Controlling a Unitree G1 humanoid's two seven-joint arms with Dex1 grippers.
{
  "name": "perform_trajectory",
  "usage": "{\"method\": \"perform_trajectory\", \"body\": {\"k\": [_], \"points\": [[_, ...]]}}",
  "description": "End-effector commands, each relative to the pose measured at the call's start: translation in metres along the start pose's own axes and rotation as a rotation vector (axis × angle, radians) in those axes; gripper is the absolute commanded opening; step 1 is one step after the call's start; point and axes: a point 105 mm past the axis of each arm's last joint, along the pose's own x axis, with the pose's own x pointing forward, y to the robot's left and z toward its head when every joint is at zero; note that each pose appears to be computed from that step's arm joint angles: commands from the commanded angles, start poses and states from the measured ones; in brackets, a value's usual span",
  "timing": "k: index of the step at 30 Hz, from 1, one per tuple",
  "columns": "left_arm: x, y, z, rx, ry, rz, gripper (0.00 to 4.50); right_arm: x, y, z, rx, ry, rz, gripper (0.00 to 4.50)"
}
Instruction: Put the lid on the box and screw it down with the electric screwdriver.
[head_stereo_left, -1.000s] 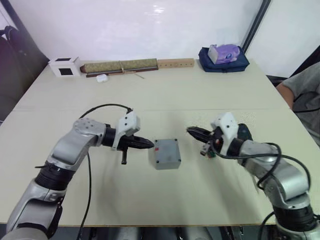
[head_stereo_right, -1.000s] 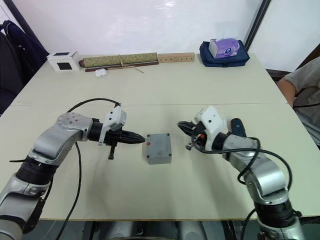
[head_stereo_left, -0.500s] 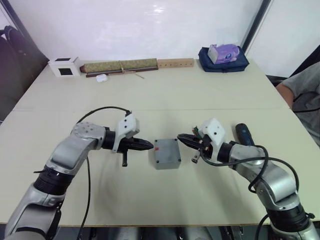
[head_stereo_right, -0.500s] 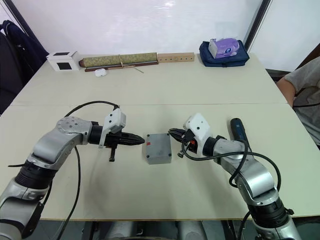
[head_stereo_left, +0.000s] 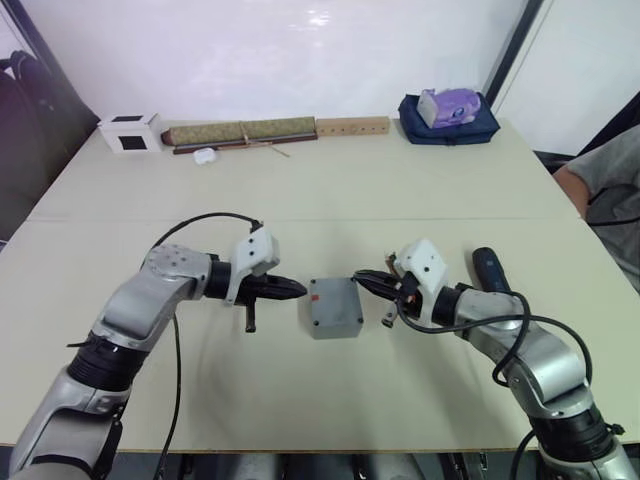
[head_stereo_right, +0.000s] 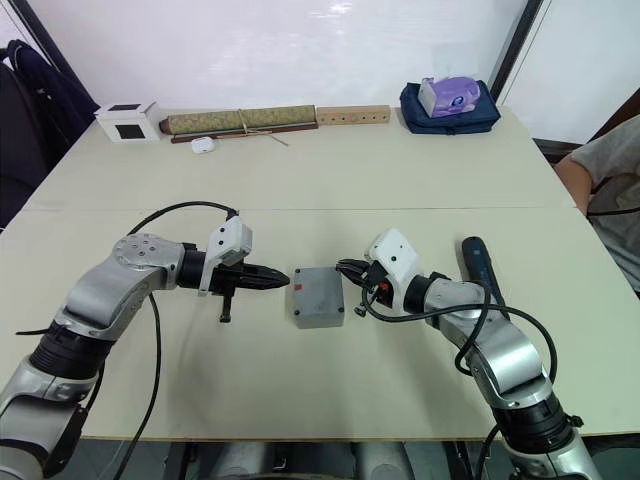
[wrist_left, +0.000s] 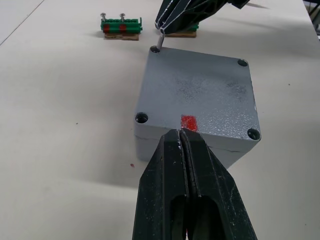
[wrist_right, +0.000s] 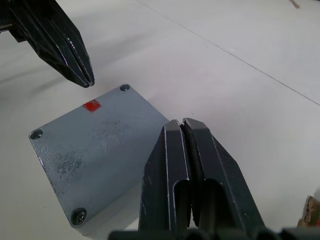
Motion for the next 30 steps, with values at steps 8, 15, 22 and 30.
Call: {"method": "perform_trajectory", "body": {"k": [8, 15, 22, 30], "points": [[-0.001, -0.002, 0.006, 0.029, -0.011, 0.001, 0.0, 0.004, 0.002, 0.002, -0.016, -0.012, 0.012, 0.01], [0.0, -0.001, 0.005, 0.03, -0.009, 0.0, 0.0, 0.005, 0.0, 0.004, -0.017, -0.012, 0.013, 0.68], [0.001, 0.0, 0.01, 0.026, -0.032, 0.001, 0.0, -0.004, -0.01, 0.011, -0.027, -0.013, -0.019, 2.83], [0.011, -0.012, 0.05, 0.181, -0.112, -0.104, 0.0, -0.084, -0.081, 0.02, 0.249, 0.163, -0.28, 3.36]]}}
